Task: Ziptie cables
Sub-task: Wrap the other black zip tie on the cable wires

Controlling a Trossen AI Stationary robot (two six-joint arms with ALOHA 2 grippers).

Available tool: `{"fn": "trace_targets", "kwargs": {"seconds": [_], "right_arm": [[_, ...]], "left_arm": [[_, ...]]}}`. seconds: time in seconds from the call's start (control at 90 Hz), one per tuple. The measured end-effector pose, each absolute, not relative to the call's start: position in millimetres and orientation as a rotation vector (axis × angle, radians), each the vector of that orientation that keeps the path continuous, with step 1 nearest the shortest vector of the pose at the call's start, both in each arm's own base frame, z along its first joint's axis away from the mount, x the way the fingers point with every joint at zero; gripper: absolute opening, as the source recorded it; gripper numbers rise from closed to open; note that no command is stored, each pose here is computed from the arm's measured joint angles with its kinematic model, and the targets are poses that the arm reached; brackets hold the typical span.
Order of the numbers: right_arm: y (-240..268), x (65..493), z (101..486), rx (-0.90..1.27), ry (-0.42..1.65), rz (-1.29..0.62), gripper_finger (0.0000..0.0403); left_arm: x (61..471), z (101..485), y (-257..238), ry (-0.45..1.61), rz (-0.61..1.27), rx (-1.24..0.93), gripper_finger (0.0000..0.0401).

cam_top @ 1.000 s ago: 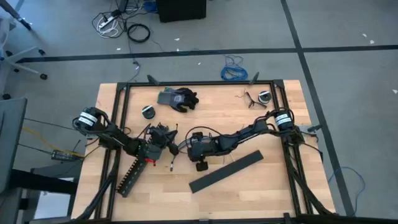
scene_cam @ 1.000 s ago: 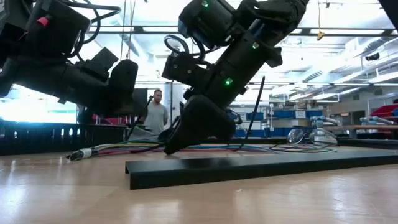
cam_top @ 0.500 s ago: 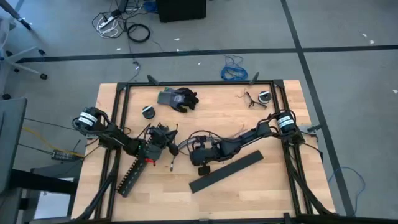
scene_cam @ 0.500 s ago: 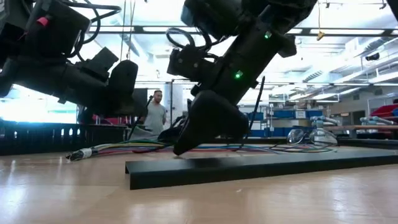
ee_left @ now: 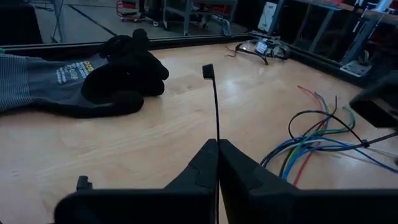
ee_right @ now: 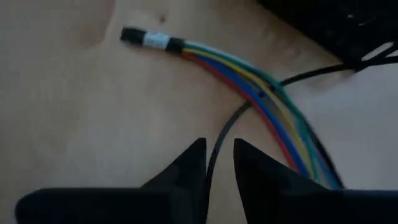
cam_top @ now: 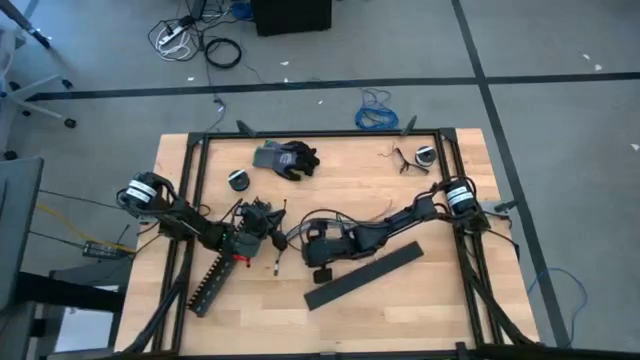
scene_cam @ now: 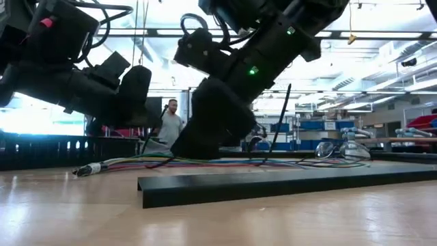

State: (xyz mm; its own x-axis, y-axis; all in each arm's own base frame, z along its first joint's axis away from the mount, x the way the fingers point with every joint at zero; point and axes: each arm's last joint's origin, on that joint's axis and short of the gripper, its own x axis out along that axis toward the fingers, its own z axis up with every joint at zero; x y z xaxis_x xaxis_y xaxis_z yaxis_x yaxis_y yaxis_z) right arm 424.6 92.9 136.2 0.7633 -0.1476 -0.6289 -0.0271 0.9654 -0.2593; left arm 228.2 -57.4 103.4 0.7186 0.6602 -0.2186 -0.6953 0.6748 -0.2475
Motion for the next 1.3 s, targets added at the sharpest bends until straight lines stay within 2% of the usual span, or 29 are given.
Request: {"fn": "trace_targets", "kwargs": {"seconds": [0.344,0.556,0.756,1.033,1.3], "right_arm": [[87,423,133,-0.242,0.746,-0.069,0.0071],[83,419,128,-0.221,0.819,-0.052,0.0007],[81,424,135,-0.226,0.823,-0.026,0.0002],[69,444,166,-0.385,0.772,-0.066,0.0001],[51,446,168,-0.429,0.798,-0.114,0.0000]], "left_arm": [[228,103,-58,0.118,0.757,-0.327,0.0000],[229,103,-58,0.123,0.747,-0.330,0.0000],[229,103,-58,0.132,0.728,-0.336,0.0000],[231,104,-60,0.148,0.658,-0.366,0.0000],[235,110,-64,0.150,0.529,-0.373,0.0000]]}}
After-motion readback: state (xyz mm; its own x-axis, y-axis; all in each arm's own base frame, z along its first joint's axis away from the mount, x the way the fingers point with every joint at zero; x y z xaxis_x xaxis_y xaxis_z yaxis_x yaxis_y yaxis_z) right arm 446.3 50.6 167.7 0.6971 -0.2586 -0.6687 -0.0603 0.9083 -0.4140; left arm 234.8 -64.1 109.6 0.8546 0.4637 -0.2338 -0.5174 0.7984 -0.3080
